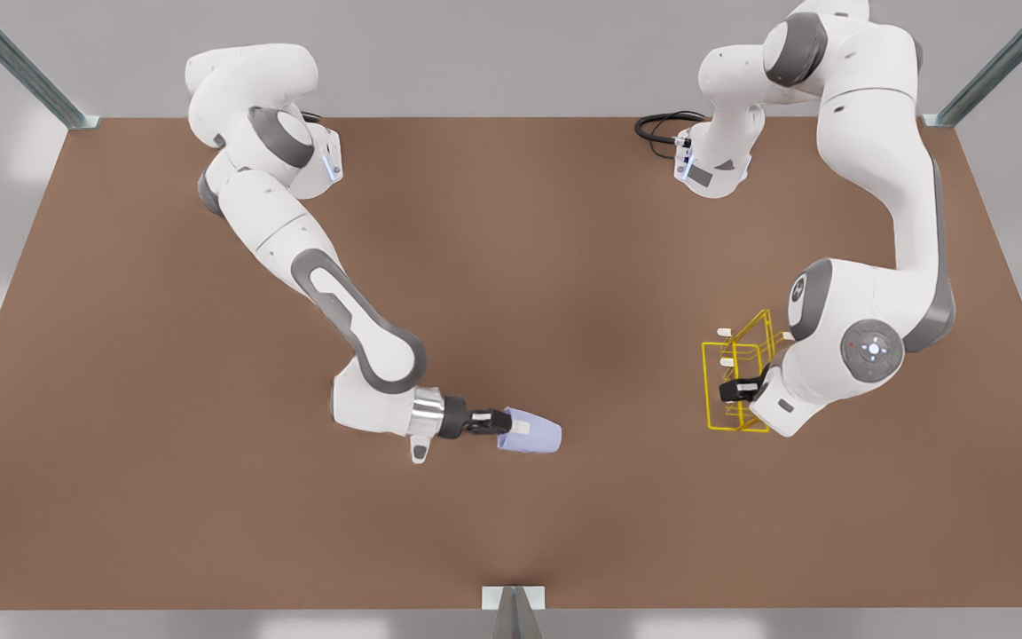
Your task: Place the cup on the cup holder
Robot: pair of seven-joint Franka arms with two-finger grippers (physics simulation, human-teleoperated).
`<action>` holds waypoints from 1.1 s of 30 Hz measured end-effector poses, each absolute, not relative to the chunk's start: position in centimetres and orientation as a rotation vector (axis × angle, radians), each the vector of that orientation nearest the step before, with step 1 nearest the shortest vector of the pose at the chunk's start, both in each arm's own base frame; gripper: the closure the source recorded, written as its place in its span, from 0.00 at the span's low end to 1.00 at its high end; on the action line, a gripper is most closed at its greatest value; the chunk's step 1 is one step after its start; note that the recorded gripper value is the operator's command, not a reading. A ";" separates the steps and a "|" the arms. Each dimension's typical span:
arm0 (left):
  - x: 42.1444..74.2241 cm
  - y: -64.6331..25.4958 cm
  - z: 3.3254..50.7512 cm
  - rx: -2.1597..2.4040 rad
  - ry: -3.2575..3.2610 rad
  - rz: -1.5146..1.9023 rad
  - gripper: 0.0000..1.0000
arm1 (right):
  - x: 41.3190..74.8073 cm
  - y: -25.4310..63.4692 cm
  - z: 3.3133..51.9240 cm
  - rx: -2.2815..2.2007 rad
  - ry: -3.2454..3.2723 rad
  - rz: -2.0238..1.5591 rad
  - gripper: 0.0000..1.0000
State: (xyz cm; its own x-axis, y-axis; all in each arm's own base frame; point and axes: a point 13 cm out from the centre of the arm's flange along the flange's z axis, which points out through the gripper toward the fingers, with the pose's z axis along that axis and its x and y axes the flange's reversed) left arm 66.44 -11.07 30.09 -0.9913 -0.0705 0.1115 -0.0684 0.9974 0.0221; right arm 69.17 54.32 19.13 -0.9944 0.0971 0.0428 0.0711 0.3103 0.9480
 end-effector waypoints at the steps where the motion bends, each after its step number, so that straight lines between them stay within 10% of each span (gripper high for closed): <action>1: 66.4 -11.0 30.0 0.107 -3.024 -0.029 0.00 | 68.5 55.8 18.0 0.167 2.529 1.835 0.79; 9: 66.4 -11.0 29.4 0.120 -3.016 -0.032 0.00 | 64.3 60.1 11.4 0.157 2.632 1.756 0.79; 10: 66.4 -11.0 29.4 0.122 -3.017 -0.032 0.00 | 64.2 60.1 11.2 0.162 2.637 1.747 0.18; 11: 66.4 -11.0 29.5 0.124 -3.018 -0.032 0.00 | 64.0 60.2 10.9 0.172 2.645 1.731 0.00; 22: 66.0 -26.2 33.0 0.671 -2.973 0.175 0.00 | 63.4 47.0 14.3 0.268 2.768 1.479 0.00; 28: 65.7 -29.2 24.4 1.228 -2.806 -0.069 0.00 | 72.4 13.0 35.9 -0.091 2.760 0.733 0.00; 33: 64.7 -32.1 20.7 1.644 -2.635 -0.158 0.00 | 62.8 3.7 48.0 -0.280 2.924 0.123 0.00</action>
State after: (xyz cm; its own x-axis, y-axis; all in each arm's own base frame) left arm 64.74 -32.10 20.71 -0.4404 -0.8974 -0.0267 -0.8941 0.4357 0.1031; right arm 62.84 3.71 48.01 -0.9617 -0.1795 -0.2071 -0.1962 0.9785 0.0631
